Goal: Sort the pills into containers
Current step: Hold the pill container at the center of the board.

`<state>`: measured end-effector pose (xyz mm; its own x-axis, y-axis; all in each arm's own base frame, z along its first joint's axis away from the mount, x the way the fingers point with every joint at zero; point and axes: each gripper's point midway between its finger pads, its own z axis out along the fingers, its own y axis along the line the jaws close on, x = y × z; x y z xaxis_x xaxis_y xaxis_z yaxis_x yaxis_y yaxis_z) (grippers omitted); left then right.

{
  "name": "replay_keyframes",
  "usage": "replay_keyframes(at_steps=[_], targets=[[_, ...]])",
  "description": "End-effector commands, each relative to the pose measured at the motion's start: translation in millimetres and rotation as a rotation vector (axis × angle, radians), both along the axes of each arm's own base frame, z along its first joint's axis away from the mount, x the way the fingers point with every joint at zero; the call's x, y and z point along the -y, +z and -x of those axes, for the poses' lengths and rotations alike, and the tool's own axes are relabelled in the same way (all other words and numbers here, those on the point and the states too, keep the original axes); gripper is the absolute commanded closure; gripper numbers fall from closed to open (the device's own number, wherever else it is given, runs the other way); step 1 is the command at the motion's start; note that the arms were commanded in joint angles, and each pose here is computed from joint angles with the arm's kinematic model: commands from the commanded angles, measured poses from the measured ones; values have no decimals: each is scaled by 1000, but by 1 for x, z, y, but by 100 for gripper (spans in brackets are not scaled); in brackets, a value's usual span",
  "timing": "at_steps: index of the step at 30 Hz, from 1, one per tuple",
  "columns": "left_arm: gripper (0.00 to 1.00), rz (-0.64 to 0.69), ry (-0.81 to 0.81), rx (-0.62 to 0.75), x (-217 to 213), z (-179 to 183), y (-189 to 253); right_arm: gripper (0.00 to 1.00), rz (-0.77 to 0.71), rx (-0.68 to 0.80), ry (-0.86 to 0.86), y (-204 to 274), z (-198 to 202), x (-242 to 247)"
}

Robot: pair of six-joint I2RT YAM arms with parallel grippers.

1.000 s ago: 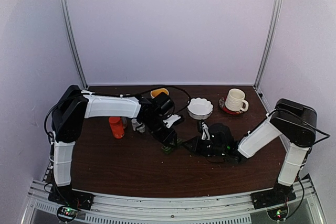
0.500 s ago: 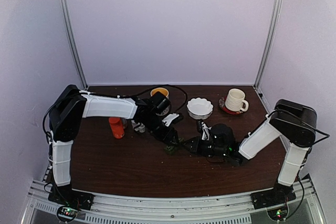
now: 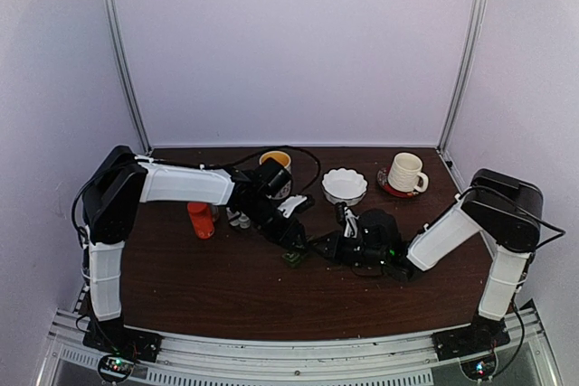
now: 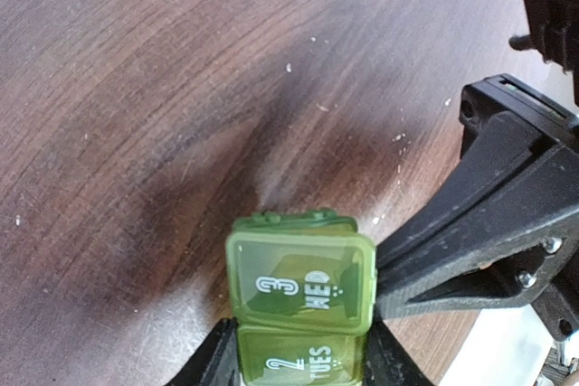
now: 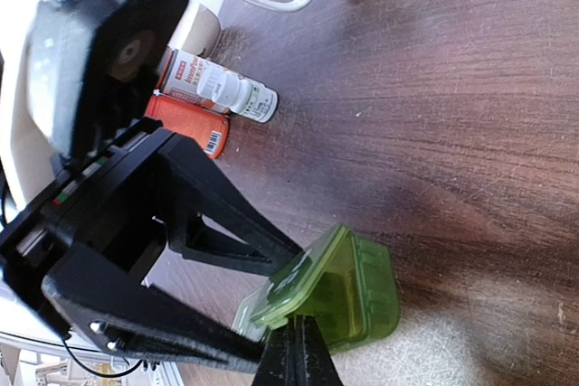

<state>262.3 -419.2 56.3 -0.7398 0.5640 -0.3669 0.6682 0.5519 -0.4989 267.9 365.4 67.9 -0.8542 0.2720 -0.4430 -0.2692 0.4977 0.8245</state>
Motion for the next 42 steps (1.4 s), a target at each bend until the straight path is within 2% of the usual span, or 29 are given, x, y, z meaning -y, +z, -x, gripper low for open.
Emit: replay_keyframes(at_steps=[1, 6, 15, 26, 35, 42], targets=[[61, 95, -20, 24, 11, 1, 22, 100, 17, -7, -4, -3, -6, -6], [59, 108, -6, 11, 13, 1, 18, 100, 95, -36, -11, -20, -6, -1], [40, 153, 18, -7, 14, -3, 18, 99, 184, -38, 11, -30, -5, 2], [29, 118, 45, 121, -5, -15, 39, 90, 362, 71, 77, -18, -12, 4], [25, -14, 68, 247, -12, -3, 37, 83, 484, 158, 151, -9, -17, 2], [25, -47, 179, 216, -18, -3, 23, 82, 476, 165, 187, -8, -13, -2]])
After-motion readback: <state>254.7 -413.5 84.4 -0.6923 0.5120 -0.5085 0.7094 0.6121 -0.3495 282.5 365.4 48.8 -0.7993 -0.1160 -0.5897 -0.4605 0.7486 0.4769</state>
